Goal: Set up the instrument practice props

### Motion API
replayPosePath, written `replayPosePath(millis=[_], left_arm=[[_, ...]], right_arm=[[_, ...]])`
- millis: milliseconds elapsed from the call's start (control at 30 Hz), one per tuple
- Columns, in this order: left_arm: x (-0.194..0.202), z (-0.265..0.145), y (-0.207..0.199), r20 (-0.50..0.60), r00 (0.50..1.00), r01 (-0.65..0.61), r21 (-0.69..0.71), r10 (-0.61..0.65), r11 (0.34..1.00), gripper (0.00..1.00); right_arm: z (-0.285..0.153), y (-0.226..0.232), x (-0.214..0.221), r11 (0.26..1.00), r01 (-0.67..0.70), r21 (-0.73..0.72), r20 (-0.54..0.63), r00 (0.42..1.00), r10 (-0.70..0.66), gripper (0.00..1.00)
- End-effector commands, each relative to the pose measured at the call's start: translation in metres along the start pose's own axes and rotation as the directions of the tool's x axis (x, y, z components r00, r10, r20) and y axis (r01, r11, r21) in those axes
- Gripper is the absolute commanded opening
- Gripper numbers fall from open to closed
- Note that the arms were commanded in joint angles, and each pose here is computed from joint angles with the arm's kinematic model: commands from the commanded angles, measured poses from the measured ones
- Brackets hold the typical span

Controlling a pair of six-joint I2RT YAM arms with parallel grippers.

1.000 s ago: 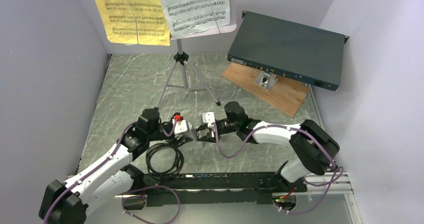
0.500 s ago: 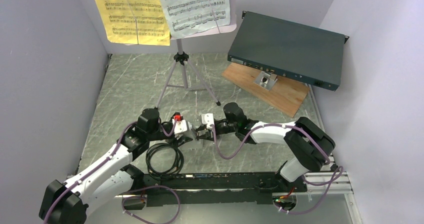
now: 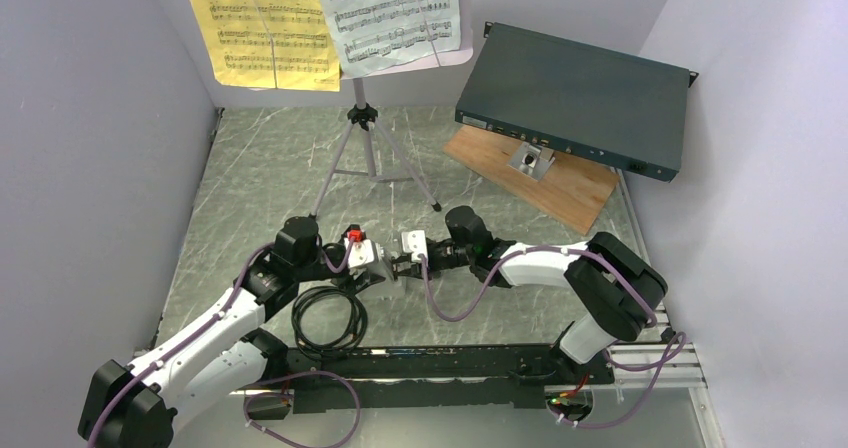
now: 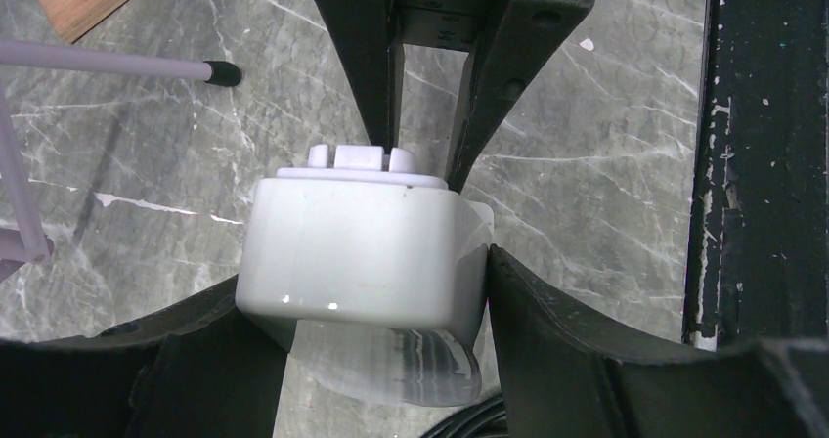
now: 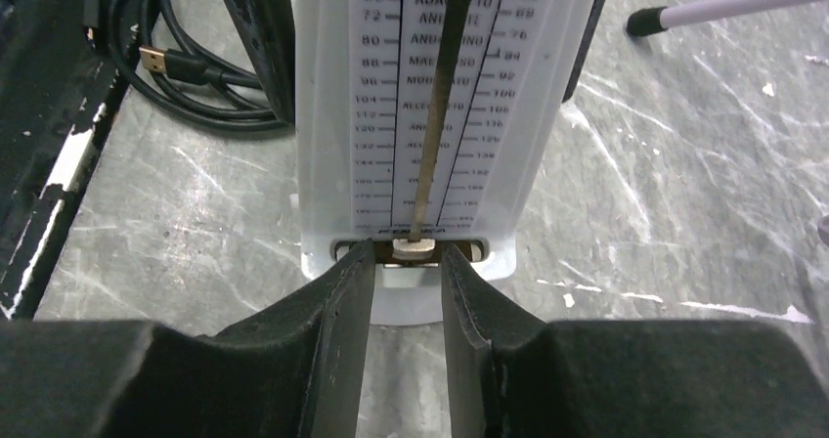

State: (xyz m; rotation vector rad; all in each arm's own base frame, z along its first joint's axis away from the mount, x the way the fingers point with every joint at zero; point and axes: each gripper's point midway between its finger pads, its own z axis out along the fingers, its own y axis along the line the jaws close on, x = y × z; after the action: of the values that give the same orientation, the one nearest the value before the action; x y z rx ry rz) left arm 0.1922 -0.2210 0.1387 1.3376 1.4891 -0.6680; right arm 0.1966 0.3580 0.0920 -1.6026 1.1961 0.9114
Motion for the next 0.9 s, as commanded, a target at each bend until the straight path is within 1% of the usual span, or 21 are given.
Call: replayPosePath(millis=[0, 167, 333, 400, 500, 633, 733, 867], left_arm=[[-0.023, 0.001, 0.002, 0.070, 0.995, -0.076, 0.025, 0.074, 0.997, 0.00], [-0.022, 0.002, 0.001, 0.067, 0.995, -0.073, 0.034, 0.070, 0.997, 0.00], [-0.022, 0.004, 0.001, 0.067, 0.995, -0.071, 0.044, 0.068, 0.997, 0.00], [-0.021, 0.005, 0.000, 0.062, 0.996, -0.069, 0.048, 0.066, 0.996, 0.00], [-0.020, 0.005, 0.000, 0.060, 0.996, -0.066, 0.049, 0.063, 0.997, 0.00], [-0.018, 0.004, 0.001, 0.052, 0.997, -0.067, 0.045, 0.065, 0.997, 0.00], [-0.017, 0.005, 0.000, 0.048, 0.997, -0.064, 0.053, 0.061, 0.997, 0.00], [-0.016, 0.006, -0.001, 0.047, 0.997, -0.061, 0.055, 0.059, 0.997, 0.00]], right_arm=[[-0.002, -0.006, 0.009, 0.999, 0.042, 0.020, -0.038, 0.998, -0.042, 0.34], [0.003, -0.003, 0.010, 0.999, 0.028, -0.018, -0.038, 0.999, -0.028, 0.27], [0.006, 0.001, 0.002, 0.999, 0.037, -0.028, -0.002, 0.999, -0.037, 0.31], [0.007, 0.002, 0.003, 0.998, 0.046, -0.030, -0.015, 0.999, -0.047, 0.29], [0.007, 0.001, 0.004, 0.998, 0.054, -0.020, -0.021, 0.998, -0.055, 0.23], [0.002, -0.001, -0.003, 0.997, 0.076, 0.009, 0.001, 0.997, -0.077, 0.16], [0.000, 0.000, -0.010, 0.996, 0.089, 0.006, 0.018, 0.996, -0.089, 0.08], [-0.003, 0.002, -0.019, 0.994, 0.106, 0.015, 0.051, 0.993, -0.107, 0.00]])
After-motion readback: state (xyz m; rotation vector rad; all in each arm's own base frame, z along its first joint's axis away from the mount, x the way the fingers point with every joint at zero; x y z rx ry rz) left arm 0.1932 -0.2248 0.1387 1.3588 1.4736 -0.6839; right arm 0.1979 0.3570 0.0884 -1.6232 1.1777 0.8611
